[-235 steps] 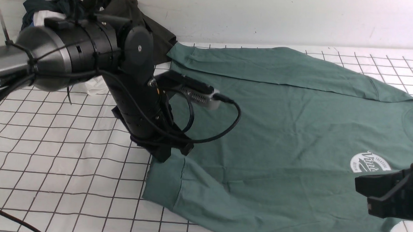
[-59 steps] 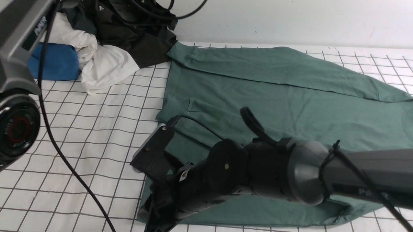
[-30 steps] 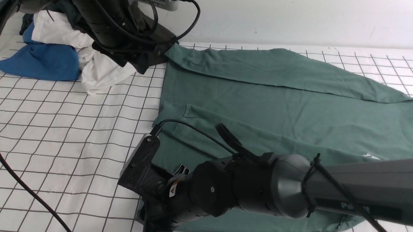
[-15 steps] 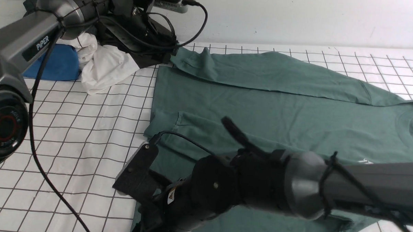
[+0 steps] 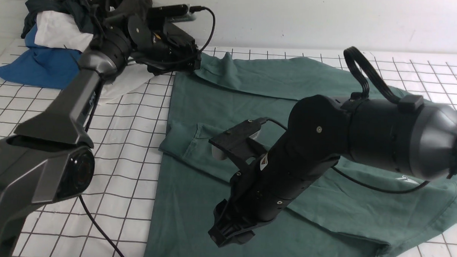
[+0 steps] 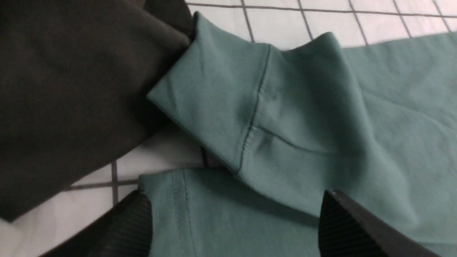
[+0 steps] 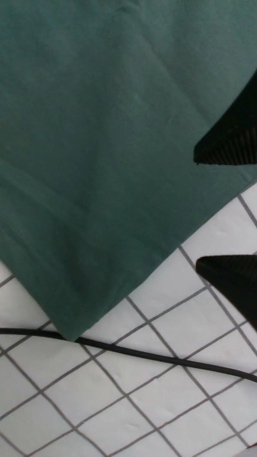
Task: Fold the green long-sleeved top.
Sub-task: Use the left arm to clamp the cuff farthest from it
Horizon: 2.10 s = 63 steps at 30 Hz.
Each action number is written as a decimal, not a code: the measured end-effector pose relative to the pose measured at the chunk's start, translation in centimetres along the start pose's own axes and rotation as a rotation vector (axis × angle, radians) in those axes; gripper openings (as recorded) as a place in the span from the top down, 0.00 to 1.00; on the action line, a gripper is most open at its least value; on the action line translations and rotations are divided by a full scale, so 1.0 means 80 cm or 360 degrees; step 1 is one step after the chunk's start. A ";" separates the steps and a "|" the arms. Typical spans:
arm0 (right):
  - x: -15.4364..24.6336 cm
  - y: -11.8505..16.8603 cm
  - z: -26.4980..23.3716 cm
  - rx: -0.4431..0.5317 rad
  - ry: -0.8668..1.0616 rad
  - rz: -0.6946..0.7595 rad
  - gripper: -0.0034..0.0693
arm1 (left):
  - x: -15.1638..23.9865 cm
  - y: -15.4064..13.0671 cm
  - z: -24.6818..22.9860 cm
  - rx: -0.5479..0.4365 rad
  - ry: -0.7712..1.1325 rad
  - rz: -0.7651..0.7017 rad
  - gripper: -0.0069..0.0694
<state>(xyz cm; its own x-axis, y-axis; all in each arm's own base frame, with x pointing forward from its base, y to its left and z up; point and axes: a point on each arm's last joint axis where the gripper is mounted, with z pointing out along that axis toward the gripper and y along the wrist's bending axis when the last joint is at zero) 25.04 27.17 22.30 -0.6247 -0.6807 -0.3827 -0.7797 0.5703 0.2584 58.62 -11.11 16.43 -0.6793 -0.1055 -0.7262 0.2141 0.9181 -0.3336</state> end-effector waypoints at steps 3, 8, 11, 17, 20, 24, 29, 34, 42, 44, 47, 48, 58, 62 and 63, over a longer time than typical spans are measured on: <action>0.002 0.001 0.000 -0.0012 0.0027 0.0010 0.55 | 0.007 0.008 0.020 0.0027 -0.0145 -0.0092 0.17; 0.003 0.001 0.000 -0.0013 0.0043 0.0006 0.61 | 0.009 0.013 0.029 0.0039 -0.0245 -0.0157 0.28; 0.003 0.000 0.000 0.0005 0.0047 -0.0004 0.63 | 0.015 0.017 0.036 0.0032 -0.0263 -0.0165 0.47; 0.004 -0.004 0.000 0.0058 0.0058 -0.0053 0.63 | 0.012 0.014 0.037 0.0084 -0.0315 -0.0171 0.83; 0.005 -0.006 -0.001 0.0089 0.0069 -0.0079 0.64 | 0.011 0.009 0.035 0.0150 -0.0309 -0.0178 0.91; 0.005 -0.007 -0.013 0.0150 0.0055 -0.0081 0.64 | 0.002 -0.002 0.022 0.0205 -0.0258 -0.0137 0.92; 0.005 -0.007 -0.037 0.0267 0.0006 -0.0084 0.64 | -0.017 -0.014 -0.002 0.0244 -0.0239 -0.0132 0.90; 0.007 -0.009 -0.048 0.0348 -0.0003 -0.0058 0.64 | -0.009 -0.011 0.012 0.0175 -0.0290 -0.0013 0.62; 0.008 -0.008 -0.048 0.0333 0.0008 -0.0009 0.64 | 0.023 -0.014 0.055 0.0114 -0.0429 -0.0080 0.21; 0.008 -0.008 -0.048 0.0323 0.0008 0.0003 0.64 | 0.025 -0.016 0.058 0.0096 -0.0467 -0.0083 0.21; 0.009 -0.007 -0.048 0.0319 0.0016 0.0008 0.64 | 0.025 -0.016 0.059 0.0073 -0.0475 -0.0074 0.22; 0.009 -0.007 -0.048 0.0317 0.0019 0.0009 0.64 | 0.025 -0.014 0.059 0.0047 -0.0472 -0.0056 0.23; 0.011 -0.007 -0.047 0.0311 0.0050 0.0012 0.64 | 0.032 -0.002 0.061 -0.0082 -0.0380 -0.0174 0.25; 0.011 -0.007 -0.047 0.0311 0.0050 0.0012 0.64 | 0.032 -0.001 0.061 -0.0087 -0.0388 -0.0250 0.30; 0.011 -0.007 -0.047 0.0311 0.0050 0.0012 0.64 | 0.032 0.000 0.061 -0.0083 -0.0400 -0.0266 0.33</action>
<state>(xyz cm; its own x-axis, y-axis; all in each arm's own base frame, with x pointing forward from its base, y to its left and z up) 24.76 24.51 25.20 -0.6340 -0.6881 -0.3530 -0.7537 0.6520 0.0827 60.30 -13.28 11.64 -0.5057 -0.3422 -0.7920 0.0730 0.8977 -0.4344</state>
